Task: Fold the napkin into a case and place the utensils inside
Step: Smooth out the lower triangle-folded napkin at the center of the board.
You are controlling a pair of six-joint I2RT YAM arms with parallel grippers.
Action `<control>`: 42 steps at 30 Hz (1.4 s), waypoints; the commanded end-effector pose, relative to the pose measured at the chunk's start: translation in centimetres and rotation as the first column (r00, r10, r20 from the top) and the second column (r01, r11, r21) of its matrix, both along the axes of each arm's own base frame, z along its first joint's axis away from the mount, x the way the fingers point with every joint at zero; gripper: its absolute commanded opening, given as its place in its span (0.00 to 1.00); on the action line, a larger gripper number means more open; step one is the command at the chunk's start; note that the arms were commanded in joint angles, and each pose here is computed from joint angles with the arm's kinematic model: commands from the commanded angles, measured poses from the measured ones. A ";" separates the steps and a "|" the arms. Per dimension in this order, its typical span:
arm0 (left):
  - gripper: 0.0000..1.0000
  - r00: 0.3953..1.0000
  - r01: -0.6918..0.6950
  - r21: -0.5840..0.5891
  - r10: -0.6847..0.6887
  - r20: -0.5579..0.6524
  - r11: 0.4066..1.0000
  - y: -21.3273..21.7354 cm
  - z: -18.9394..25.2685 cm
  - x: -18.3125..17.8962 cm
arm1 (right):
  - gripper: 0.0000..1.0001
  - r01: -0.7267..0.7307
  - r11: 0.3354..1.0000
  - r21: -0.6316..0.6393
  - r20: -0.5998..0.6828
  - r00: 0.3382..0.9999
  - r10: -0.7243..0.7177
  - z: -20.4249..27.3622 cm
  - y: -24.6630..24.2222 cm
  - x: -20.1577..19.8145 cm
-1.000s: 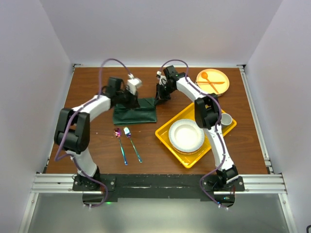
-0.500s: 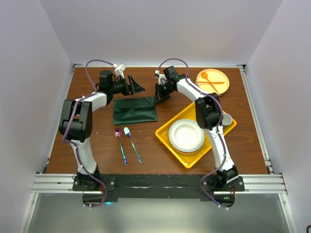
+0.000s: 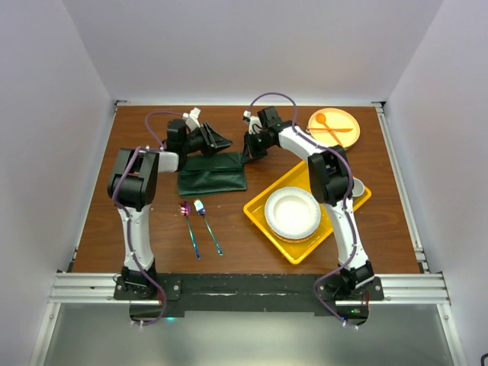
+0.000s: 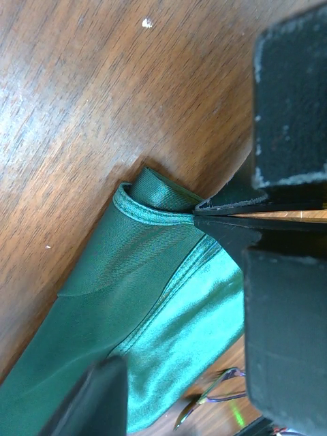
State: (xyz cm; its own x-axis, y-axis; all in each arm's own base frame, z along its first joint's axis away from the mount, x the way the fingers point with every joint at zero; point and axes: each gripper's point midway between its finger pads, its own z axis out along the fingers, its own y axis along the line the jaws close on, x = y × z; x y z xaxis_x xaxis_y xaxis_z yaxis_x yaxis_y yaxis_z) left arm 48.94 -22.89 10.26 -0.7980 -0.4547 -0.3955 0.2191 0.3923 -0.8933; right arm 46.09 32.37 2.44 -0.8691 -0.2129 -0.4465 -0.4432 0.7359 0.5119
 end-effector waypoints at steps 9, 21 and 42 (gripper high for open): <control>0.30 0.994 -0.021 0.080 0.029 -0.102 0.997 -1.1 -5.3 0.4 | 0.00 -0.015 0.998 -0.059 0.031 0.999 0.017 -0.9 -0.8 -0.8; 0.11 0.959 0.028 0.295 0.058 -0.277 0.955 1.1 -13.0 -2.6 | 0.18 -0.052 0.992 0.111 0.174 0.984 0.033 8.5 -0.5 2.2; 0.00 0.956 0.050 0.350 0.057 -0.288 0.935 1.7 -14.1 -2.9 | 0.14 0.149 0.944 0.295 -0.081 0.988 -0.130 4.9 2.2 3.4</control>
State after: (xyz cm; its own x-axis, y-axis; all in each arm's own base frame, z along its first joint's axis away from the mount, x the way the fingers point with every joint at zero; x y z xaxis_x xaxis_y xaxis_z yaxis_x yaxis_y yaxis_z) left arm 48.52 -23.41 2.12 -0.8619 -0.3453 -0.3714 0.1179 0.5758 -0.8090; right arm 50.44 34.58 8.59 -0.8777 0.0383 -0.4777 -0.3658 0.5904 0.7195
